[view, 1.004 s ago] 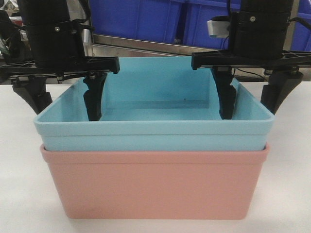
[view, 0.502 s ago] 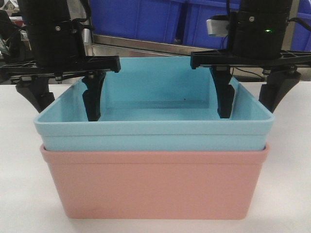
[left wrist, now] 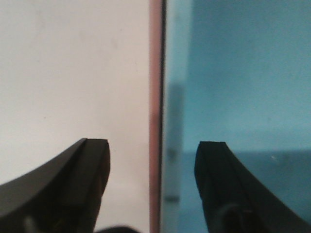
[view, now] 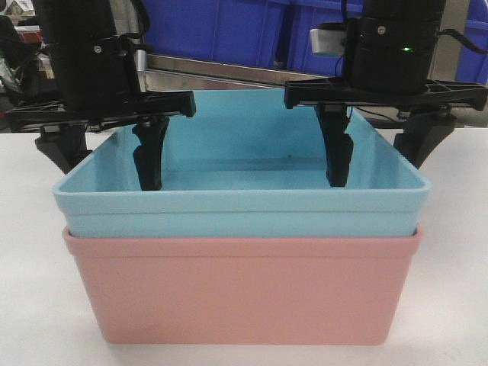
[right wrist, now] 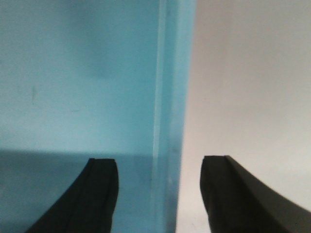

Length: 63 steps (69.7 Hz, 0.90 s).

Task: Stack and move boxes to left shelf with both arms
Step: 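Close both grippers on the rims of the stacked bins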

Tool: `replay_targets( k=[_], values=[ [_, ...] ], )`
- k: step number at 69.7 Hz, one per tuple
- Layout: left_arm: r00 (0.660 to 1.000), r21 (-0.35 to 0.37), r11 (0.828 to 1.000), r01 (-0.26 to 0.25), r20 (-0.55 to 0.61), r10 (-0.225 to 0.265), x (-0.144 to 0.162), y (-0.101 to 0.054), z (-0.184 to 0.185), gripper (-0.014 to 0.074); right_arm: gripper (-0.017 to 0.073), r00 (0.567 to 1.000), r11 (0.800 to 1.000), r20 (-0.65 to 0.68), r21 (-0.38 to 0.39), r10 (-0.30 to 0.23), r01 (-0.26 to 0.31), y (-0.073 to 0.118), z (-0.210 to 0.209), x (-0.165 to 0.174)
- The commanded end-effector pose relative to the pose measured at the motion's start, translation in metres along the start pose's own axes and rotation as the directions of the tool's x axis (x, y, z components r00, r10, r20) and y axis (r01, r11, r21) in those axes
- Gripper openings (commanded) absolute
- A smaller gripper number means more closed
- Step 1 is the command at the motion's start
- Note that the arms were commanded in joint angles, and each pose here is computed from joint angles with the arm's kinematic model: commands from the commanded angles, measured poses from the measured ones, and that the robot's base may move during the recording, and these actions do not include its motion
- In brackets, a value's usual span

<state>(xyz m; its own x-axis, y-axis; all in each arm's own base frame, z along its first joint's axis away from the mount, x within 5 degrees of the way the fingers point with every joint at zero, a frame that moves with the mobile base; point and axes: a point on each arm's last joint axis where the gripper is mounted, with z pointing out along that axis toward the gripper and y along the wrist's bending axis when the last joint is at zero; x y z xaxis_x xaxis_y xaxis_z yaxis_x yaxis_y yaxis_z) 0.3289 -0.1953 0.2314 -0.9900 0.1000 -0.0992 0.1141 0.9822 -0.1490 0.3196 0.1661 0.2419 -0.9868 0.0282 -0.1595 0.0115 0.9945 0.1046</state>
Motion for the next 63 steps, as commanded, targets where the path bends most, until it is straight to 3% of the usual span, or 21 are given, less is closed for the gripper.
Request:
replay_targets(
  k=[1, 18, 34, 39, 47, 50, 63],
  values=[
    [0.997, 0.050, 0.999, -0.012, 0.073, 0.008, 0.0022, -0.0113, -0.0260, 0.0298, 0.0477, 0.997, 0.999, 0.076, -0.034, -0.012, 0.015, 0.0015, -0.0229, -0.0025],
    [0.997, 0.054, 0.998, -0.018, 0.081, 0.014, 0.0025, -0.0137, -0.0259, 0.0298, 0.0460, 0.998, 1.000, 0.063, -0.027, -0.013, 0.014, 0.0019, -0.0173, -0.0035],
    [0.997, 0.054, 0.998, -0.018, 0.082, 0.014, 0.0023, -0.0138, -0.0259, 0.0289, 0.0247, 0.998, 1.000, 0.060, -0.025, -0.013, 0.014, 0.0017, -0.0173, -0.0032],
    [0.996, 0.054, 0.998, -0.018, 0.083, 0.014, 0.0023, -0.0138, -0.0259, 0.0230, 0.0179, 0.998, 1.000, 0.060, -0.025, -0.013, 0.014, 0.0017, -0.0173, -0.0032],
    [0.997, 0.058, 0.998, -0.017, 0.081, 0.012, 0.0024, -0.0141, -0.0259, 0.0036, 0.0046, 0.998, 1.000, 0.060, -0.025, -0.013, 0.014, 0.0017, -0.0173, -0.0032],
    [0.997, 0.062, 0.998, -0.015, 0.082, 0.010, 0.0023, -0.0145, -0.0259, -0.0025, 0.0050, 0.998, 1.000, 0.060, -0.026, -0.012, 0.014, 0.0018, -0.0173, -0.0031],
    [0.996, 0.073, 0.997, -0.011, 0.084, 0.005, 0.0021, -0.0154, -0.0260, -0.0006, 0.0053, 0.998, 1.000, 0.059, -0.027, -0.011, 0.013, 0.0019, -0.0173, -0.0031]
  ],
)
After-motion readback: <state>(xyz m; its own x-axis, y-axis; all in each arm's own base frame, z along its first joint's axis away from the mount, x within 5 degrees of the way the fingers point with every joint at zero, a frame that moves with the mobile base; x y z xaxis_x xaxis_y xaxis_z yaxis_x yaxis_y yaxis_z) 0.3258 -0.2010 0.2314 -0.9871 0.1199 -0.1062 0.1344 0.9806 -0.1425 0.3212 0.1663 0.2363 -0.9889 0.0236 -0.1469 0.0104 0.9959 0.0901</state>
